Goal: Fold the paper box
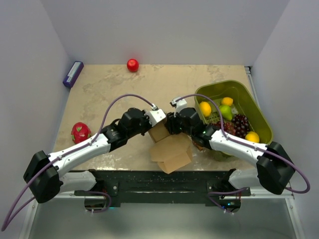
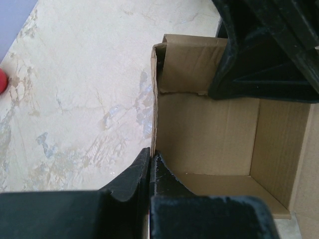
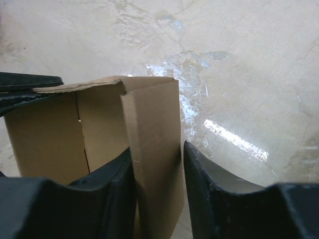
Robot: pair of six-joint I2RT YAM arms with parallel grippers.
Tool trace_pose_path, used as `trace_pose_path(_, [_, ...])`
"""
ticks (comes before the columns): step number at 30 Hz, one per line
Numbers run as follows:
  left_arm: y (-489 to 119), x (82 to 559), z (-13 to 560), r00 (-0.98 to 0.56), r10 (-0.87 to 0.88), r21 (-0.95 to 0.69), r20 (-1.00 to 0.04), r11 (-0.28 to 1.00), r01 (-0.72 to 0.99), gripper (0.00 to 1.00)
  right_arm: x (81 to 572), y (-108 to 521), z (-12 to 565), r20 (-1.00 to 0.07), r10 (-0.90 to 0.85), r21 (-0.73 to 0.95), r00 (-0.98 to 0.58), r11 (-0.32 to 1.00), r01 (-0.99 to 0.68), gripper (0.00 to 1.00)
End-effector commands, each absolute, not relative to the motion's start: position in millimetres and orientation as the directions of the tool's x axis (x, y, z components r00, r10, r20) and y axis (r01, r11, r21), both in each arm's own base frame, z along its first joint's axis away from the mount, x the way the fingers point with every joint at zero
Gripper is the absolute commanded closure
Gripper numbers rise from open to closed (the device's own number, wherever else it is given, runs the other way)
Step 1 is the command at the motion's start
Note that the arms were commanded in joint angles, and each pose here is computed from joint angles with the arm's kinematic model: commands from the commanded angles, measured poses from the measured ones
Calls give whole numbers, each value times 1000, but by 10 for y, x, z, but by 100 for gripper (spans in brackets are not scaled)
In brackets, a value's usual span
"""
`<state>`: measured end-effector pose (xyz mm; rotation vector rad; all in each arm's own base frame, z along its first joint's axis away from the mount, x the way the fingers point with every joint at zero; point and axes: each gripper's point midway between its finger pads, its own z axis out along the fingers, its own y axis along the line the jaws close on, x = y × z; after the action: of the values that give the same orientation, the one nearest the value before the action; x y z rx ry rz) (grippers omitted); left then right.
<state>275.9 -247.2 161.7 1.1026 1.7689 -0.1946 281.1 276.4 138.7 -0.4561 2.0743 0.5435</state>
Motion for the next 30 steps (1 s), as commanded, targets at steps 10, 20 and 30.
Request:
trace_pose_path(10, [-2532,2760,1883,-59,517,315,-854,605,732,100,2999,2599,1260,-870,-128,75,-476,920,-385,87])
trace_pose_path(20, [-2550,2755,1934,-76,488,286,-870,623,728,100,3064,2504,1089,-873,-148,-34,-464,969,-245,100])
trace_pose_path(30, [-2605,2736,1897,-100,473,251,-876,622,742,100,3102,2347,902,-885,-131,-112,-447,991,-69,100])
